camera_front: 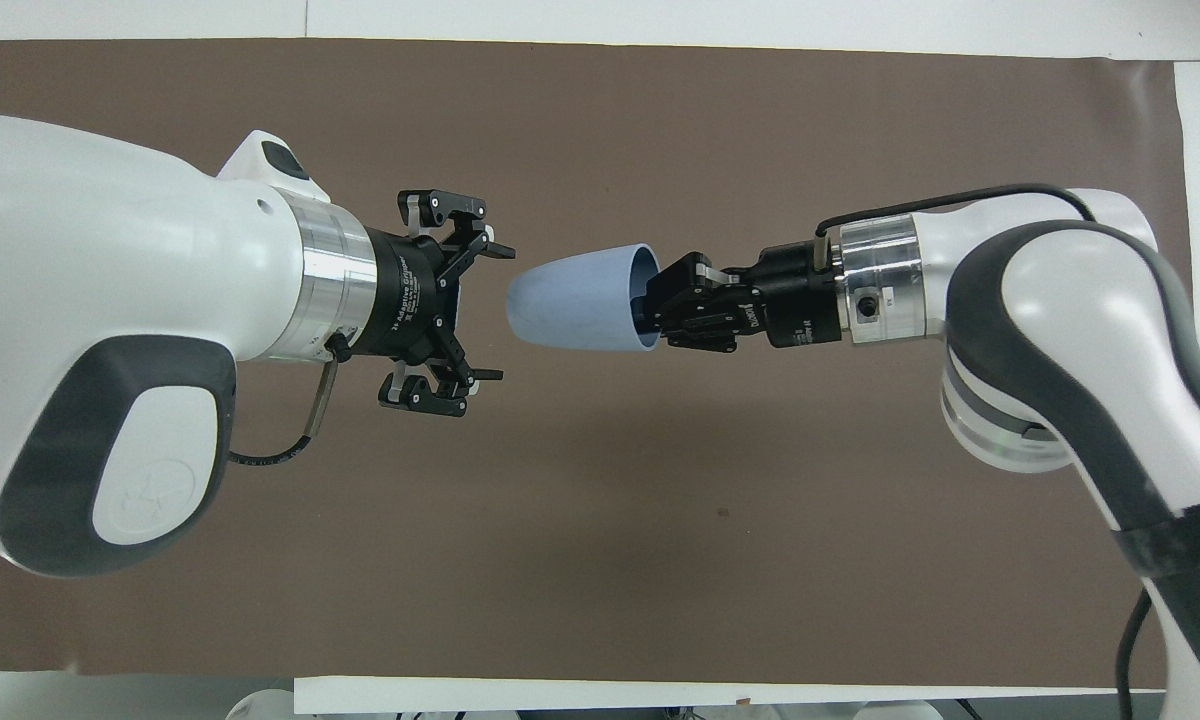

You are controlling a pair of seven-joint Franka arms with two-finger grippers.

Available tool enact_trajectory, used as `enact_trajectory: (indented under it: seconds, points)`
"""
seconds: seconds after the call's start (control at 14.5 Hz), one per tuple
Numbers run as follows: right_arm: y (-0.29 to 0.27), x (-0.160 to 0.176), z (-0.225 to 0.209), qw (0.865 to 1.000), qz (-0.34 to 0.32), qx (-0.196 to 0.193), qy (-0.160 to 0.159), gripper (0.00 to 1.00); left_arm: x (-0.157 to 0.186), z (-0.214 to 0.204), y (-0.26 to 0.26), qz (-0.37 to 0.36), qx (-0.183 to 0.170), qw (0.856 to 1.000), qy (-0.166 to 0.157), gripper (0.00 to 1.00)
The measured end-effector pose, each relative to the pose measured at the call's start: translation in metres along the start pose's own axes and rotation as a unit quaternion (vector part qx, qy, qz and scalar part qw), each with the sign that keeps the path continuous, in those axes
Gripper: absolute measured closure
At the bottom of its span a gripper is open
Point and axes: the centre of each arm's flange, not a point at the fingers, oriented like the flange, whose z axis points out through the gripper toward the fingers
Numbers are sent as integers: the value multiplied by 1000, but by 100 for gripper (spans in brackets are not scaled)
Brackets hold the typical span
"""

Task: Hang cup on cup holder
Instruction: 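Grasp the cup base with the left gripper while the right gripper holds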

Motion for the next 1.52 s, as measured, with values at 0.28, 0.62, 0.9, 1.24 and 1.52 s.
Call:
enact_trajectory:
  seconds: [0.28,0.62,0.9,1.24,1.52]
  points:
    - [-7,-14,41,1000,0,-19,16,95,-21,8,-7,1,-2,1000,-8,0]
    - [-9,-17,50,1000,3,-20,20,95,-28,31,-8,4,11,1000,-5,2]
    - [-8,-16,48,1000,5,-19,22,95,-20,38,-6,-4,16,1000,-1,2]
    - [-7,-15,48,1000,8,-18,23,95,-17,37,-5,-7,14,1000,0,17]
    - [-11,-14,45,999,4,-16,30,78,-16,39,-6,-7,18,1000,1,17]
